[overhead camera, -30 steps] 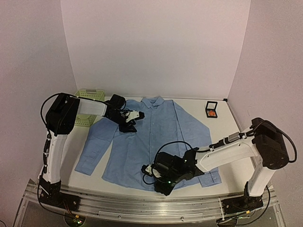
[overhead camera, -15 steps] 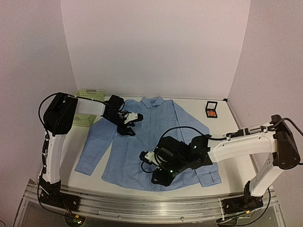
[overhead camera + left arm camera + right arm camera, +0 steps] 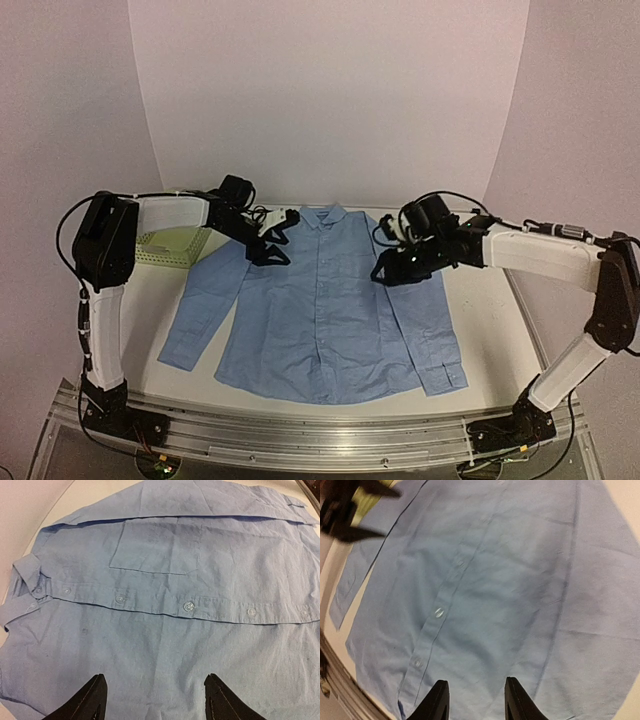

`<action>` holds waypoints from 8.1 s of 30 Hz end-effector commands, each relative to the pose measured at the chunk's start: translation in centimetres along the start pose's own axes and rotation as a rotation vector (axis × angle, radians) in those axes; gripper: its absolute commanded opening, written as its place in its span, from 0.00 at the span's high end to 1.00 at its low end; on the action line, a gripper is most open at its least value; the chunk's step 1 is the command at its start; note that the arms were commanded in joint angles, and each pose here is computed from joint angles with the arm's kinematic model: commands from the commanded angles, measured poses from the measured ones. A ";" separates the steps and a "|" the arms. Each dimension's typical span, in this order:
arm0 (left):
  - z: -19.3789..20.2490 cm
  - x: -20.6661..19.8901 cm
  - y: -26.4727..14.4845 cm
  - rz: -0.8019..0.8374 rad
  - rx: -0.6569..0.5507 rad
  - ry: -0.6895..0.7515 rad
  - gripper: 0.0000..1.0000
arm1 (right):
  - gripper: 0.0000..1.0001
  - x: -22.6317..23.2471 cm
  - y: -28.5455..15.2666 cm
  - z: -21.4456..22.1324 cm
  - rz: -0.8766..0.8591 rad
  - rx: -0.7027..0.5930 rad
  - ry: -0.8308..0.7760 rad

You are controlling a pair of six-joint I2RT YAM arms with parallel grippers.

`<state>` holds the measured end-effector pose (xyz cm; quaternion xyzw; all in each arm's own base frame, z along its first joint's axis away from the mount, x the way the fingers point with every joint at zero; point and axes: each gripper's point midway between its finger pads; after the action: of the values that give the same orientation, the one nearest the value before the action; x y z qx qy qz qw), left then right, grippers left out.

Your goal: Pin the brooch onto the clothing

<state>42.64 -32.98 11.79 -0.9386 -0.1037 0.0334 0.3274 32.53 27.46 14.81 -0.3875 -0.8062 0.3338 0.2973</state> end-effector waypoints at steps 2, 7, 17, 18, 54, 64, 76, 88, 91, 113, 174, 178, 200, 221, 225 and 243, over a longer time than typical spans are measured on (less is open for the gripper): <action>-0.8 0.6 -3.2 -0.088 -0.001 -0.009 0.34 | 0.61 -9.7 -1.3 -4.0 0.152 -0.083 0.211; 0.2 -0.3 -3.7 -0.113 -0.015 -0.056 0.34 | 0.60 -18.9 -2.4 -5.5 0.314 -0.123 0.322; -4.9 -0.4 -6.2 -0.127 -0.230 -0.208 0.02 | 0.36 -31.3 0.4 -7.6 0.499 -0.098 0.314; -5.2 -0.5 -6.3 -0.127 -0.246 -0.213 0.01 | 0.33 -31.9 0.9 -8.3 0.506 -0.098 0.289; -1.9 0.3 -3.3 -0.140 -0.154 -0.262 0.01 | 0.43 -39.4 10.6 -6.6 0.512 0.037 0.070; -1.5 0.5 -3.0 -0.147 -0.141 -0.251 0.01 | 0.56 -37.9 10.0 -6.0 0.461 0.052 0.045; -1.4 0.6 -3.1 -0.160 -0.133 -0.250 0.01 | 0.69 -38.1 10.2 -5.7 0.408 0.045 0.035; -1.4 0.7 -3.1 -0.164 -0.135 -0.237 0.01 | 0.79 -37.0 8.0 -8.1 0.388 -0.010 -0.006; -1.4 0.7 -3.2 -0.167 -0.134 -0.235 0.00 | 0.79 -36.9 7.4 -8.5 0.396 -0.019 -0.016; -1.5 0.5 -3.4 -0.168 -0.139 -0.222 0.01 | 0.71 -37.4 6.8 -6.3 0.461 0.038 0.026; -1.1 0.4 -3.4 -0.171 -0.124 -0.202 0.01 | 0.74 -36.3 7.5 -4.9 0.401 0.059 0.075; -1.1 0.3 -3.5 -0.171 -0.124 -0.200 0.00 | 0.76 -35.3 5.5 -8.0 0.378 -0.023 0.077; -7.5 -4.2 -8.3 0.035 -0.299 0.020 0.01 | 0.79 -10.0 -5.1 -17.3 -0.220 -0.325 -0.189; -13.8 -15.2 -18.6 0.074 -0.517 0.882 0.16 | 0.79 21.1 -8.7 -12.7 -0.712 -0.282 -0.489; -13.4 -17.0 -18.0 0.069 -0.486 1.009 0.24 | 0.79 23.1 -9.3 -12.0 -0.735 -0.286 -0.517; -12.6 -18.4 -17.8 0.076 -0.435 1.070 0.62 | 0.80 25.3 -9.4 -11.0 -0.760 -0.290 -0.536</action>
<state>23.62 -31.47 32.23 -0.8803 0.1110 -0.4436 0.1264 24.23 47.42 30.79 -0.0069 -0.9668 0.2091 0.1469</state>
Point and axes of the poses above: each gripper's point midway between its finger pads, its own y axis out along the fingers, its own x axis along the line the jaws close on, z = x × y, and after that the axes turned 9 degrees about -y, right-handed
